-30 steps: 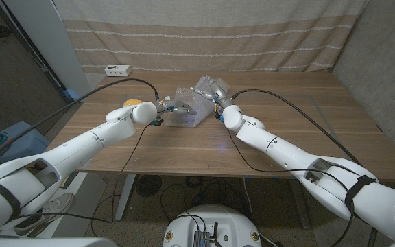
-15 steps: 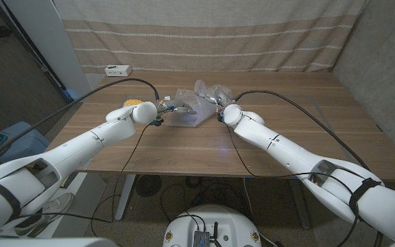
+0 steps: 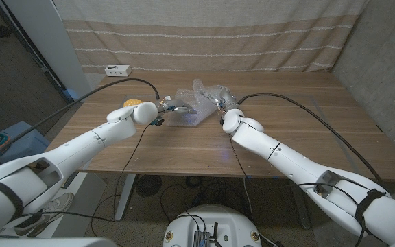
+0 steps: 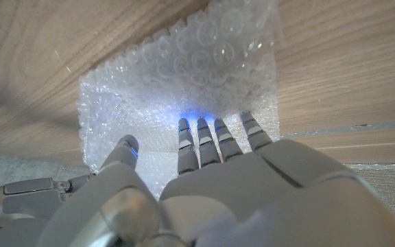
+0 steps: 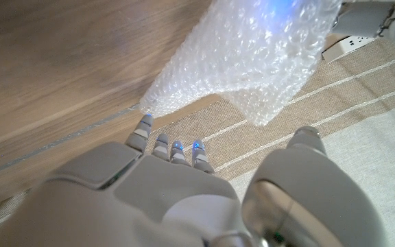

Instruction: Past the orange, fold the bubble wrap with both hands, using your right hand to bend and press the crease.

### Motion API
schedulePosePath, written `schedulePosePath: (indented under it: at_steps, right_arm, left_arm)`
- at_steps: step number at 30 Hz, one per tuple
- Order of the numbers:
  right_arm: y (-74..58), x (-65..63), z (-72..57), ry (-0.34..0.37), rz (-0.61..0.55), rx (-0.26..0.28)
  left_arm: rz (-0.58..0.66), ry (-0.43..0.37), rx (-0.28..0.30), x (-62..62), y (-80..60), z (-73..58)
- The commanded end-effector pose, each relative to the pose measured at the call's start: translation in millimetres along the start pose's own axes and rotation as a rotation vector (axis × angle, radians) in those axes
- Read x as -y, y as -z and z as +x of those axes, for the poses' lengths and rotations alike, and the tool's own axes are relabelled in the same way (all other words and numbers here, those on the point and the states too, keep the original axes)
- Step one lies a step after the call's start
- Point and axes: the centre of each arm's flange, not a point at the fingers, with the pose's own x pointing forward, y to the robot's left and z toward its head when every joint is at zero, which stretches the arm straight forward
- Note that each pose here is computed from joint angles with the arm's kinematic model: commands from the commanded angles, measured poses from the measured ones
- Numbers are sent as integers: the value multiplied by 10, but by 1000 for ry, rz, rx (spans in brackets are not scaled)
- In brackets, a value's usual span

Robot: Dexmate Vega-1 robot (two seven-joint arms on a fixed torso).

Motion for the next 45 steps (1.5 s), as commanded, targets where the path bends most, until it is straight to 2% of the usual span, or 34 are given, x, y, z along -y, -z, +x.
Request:
schedulePosePath:
  at_steps: [1, 6, 10, 16, 17, 18, 25, 30, 36, 40, 45]
  right_arm:
    - [-110, 85, -185, 6, -33, 10]
    - [-228, -14, -256, 55, -152, 16]
    - [-293, -56, -265, 79, -193, 25]
    - [-314, -79, -238, 87, -193, 33]
    - [-314, -79, -238, 87, -193, 34]
    - [-320, -84, -233, 98, -200, 37]
    - [-351, -107, -219, 96, -211, 38]
    - [-388, -175, -230, 91, -256, 38]
    - [-478, -281, -219, 90, -320, 50]
    - [-498, -325, -157, 74, -325, 48]
    - [-500, -362, -69, 77, -327, 41]
  left_arm:
    - [-10, -3, 12, 11, 4, 41]
    - [-26, -13, 26, 17, 27, 44]
    - [-131, -54, 59, -9, 93, 6]
    - [-253, -203, 119, -178, 105, -110]
    - [-254, -204, 120, -179, 105, -110]
    - [-276, -245, 140, -242, 91, -148]
    - [-300, -384, 181, -387, 41, -281]
    - [-290, -475, 171, -407, 32, -400]
    - [-243, -702, 135, -382, -8, -631]
    - [-250, -809, 108, -360, 16, -778]
    - [-244, -940, 18, -354, 34, -996]
